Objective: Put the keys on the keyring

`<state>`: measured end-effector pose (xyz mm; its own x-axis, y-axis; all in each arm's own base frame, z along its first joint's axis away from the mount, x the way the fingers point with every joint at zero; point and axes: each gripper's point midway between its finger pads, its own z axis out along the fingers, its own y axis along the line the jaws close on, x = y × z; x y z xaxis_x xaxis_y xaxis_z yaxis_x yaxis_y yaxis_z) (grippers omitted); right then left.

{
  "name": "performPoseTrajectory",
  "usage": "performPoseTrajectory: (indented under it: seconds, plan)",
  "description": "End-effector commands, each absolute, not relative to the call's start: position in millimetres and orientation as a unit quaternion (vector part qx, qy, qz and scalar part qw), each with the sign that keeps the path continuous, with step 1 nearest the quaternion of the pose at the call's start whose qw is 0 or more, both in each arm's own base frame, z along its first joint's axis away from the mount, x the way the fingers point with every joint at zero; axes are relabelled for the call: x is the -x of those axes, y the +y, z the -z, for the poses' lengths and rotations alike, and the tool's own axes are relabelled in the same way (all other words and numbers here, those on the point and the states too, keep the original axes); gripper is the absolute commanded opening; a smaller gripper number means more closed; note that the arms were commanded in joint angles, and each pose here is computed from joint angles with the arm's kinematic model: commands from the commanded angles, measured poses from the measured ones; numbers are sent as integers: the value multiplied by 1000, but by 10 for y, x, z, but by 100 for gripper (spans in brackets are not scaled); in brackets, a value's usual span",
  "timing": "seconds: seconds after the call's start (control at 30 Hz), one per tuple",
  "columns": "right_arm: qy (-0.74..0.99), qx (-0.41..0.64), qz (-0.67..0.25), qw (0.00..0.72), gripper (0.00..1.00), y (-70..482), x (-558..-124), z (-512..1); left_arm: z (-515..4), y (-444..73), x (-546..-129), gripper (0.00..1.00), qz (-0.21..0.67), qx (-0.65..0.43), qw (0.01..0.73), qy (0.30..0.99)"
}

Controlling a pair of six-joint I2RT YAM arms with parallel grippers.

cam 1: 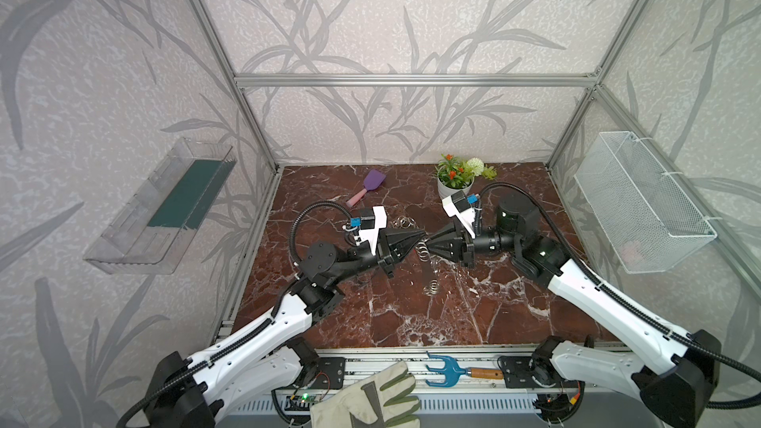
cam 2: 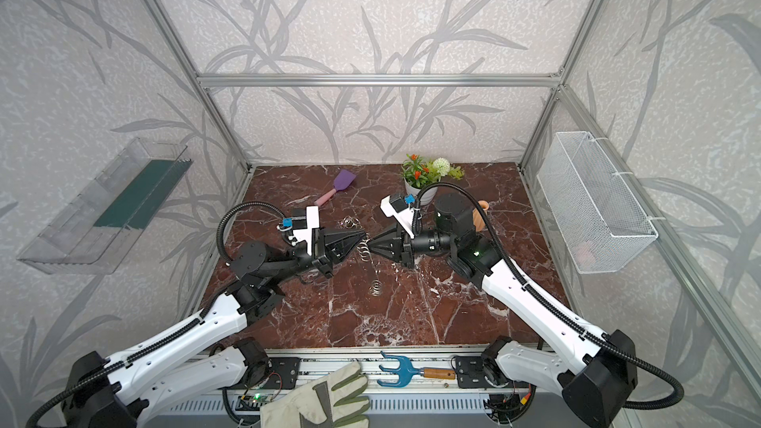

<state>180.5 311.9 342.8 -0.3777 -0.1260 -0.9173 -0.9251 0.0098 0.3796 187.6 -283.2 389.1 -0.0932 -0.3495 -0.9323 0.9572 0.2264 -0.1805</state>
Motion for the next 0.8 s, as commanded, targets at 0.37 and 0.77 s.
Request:
performPoseTrajectory:
  seconds: [0.37,0.77]
  plan:
    - [618,439,-543,361,35,3100,-1727,-3464,-3797,-2807,-1864,0,536,-294,612,502]
    - [643,427,-481,416,48,2791,-1726,-3605,-3659,-2769,-1874,0,527,-288,607,520]
